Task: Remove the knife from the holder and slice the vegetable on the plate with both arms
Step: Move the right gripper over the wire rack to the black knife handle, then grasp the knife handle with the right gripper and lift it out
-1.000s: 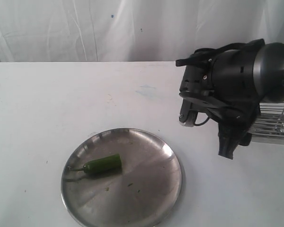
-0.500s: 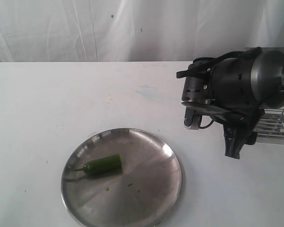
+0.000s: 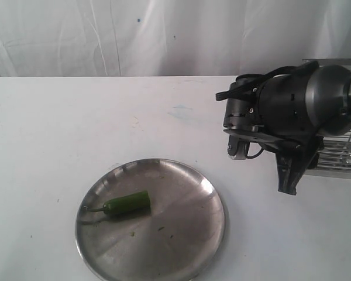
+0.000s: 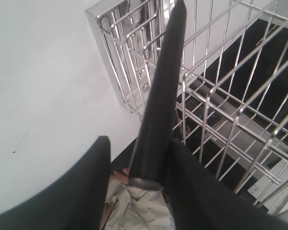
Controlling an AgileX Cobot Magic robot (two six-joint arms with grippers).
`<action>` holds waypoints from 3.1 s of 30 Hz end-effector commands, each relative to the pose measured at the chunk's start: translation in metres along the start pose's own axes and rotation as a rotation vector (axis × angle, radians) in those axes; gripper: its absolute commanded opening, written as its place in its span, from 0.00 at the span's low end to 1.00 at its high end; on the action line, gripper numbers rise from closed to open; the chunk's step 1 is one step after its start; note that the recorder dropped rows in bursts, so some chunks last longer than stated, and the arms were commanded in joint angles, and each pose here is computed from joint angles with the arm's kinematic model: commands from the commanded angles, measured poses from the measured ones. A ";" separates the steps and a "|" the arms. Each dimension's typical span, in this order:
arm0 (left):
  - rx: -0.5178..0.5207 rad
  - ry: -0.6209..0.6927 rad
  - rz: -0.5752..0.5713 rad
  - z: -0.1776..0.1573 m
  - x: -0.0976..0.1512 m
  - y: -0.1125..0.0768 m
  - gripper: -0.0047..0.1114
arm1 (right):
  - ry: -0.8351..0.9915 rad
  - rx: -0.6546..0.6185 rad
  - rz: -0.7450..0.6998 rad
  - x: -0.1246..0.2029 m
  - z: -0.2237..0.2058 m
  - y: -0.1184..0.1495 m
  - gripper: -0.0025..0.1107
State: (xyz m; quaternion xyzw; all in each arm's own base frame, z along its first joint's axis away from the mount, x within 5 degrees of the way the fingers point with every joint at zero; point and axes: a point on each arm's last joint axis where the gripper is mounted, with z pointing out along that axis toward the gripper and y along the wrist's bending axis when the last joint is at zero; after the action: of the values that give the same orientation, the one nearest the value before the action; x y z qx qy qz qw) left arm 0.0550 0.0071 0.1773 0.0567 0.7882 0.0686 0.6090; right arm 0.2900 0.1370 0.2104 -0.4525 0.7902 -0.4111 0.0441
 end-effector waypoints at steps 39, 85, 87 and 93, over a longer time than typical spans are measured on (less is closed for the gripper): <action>-0.006 -0.009 0.039 0.000 0.001 0.000 0.04 | -0.093 -0.197 0.125 0.028 -0.031 -0.009 0.07; -0.036 -0.015 0.124 0.000 0.000 0.003 0.04 | -0.199 -0.308 0.742 0.084 -0.049 -0.096 0.02; -0.046 -0.018 0.156 0.000 -0.001 0.004 0.04 | -0.253 -0.380 0.765 0.092 -0.062 -0.093 0.02; -0.048 -0.017 0.158 0.000 -0.001 0.004 0.04 | -0.440 -0.443 0.815 0.127 -0.101 -0.095 0.02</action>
State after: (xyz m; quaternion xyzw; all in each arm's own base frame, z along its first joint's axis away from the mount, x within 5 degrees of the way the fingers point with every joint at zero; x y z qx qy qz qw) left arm 0.0553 0.0112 0.1796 0.0991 0.7758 0.1324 0.6089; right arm 0.2451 0.0817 0.3664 -0.1837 0.9491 -0.0971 0.2369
